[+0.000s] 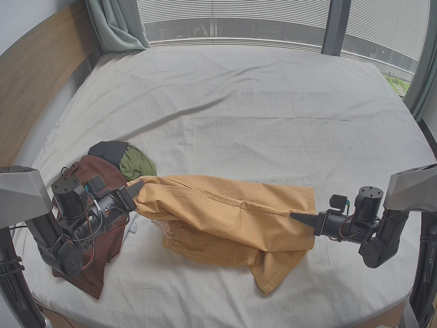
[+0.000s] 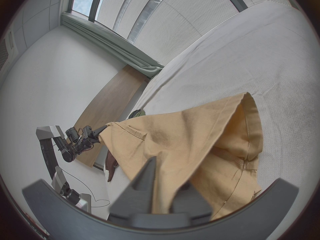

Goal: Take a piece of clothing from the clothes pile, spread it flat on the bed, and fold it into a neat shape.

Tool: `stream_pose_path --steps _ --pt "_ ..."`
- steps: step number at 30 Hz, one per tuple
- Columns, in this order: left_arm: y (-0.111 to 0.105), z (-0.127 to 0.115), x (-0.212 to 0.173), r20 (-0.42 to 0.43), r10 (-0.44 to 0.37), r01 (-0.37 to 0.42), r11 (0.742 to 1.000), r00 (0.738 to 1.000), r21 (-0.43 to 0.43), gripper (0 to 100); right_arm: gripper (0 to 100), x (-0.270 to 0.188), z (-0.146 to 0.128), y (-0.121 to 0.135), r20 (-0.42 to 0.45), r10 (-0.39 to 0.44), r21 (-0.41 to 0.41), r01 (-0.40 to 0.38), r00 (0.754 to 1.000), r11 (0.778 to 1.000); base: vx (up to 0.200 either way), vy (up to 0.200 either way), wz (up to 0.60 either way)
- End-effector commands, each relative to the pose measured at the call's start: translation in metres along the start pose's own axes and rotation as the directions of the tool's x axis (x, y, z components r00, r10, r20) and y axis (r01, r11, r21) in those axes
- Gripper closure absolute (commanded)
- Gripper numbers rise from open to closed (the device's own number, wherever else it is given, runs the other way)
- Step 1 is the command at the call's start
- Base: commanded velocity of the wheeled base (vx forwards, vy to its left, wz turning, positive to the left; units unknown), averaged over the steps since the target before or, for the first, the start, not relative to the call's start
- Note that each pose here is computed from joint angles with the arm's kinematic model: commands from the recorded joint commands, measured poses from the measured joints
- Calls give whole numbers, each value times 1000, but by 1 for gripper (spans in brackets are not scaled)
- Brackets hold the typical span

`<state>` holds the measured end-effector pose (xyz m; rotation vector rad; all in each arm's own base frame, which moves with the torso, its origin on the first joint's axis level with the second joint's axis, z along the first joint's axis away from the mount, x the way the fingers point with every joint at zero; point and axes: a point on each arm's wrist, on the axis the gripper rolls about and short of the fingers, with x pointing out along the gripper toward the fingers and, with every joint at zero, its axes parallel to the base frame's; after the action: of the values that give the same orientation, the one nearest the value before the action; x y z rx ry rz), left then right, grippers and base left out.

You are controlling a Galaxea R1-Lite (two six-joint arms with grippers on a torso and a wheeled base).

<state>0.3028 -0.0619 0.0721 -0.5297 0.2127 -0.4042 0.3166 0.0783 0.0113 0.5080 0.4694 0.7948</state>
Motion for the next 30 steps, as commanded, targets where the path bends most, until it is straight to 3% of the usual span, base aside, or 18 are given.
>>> stream_pose_path --steps 1,13,14,30 --pt "1 -1 1 0 1 -1 1000 1000 0 100 0 0 -3 0 -9 -1 -5 1 1000 1000 0 0 0" --pt "0 0 0 3 -1 1 1000 1000 1 100 0 1 -9 4 -30 5 -4 -5 1000 1000 0 0 0" --pt "0 0 0 3 -1 1 1000 1000 1 100 100 1 -9 4 -30 5 -4 -5 1000 1000 0 0 0" --pt "-1 2 0 8 -4 4 1000 1000 2 100 100 1 -9 5 -30 5 -6 -5 1000 1000 0 0 0"
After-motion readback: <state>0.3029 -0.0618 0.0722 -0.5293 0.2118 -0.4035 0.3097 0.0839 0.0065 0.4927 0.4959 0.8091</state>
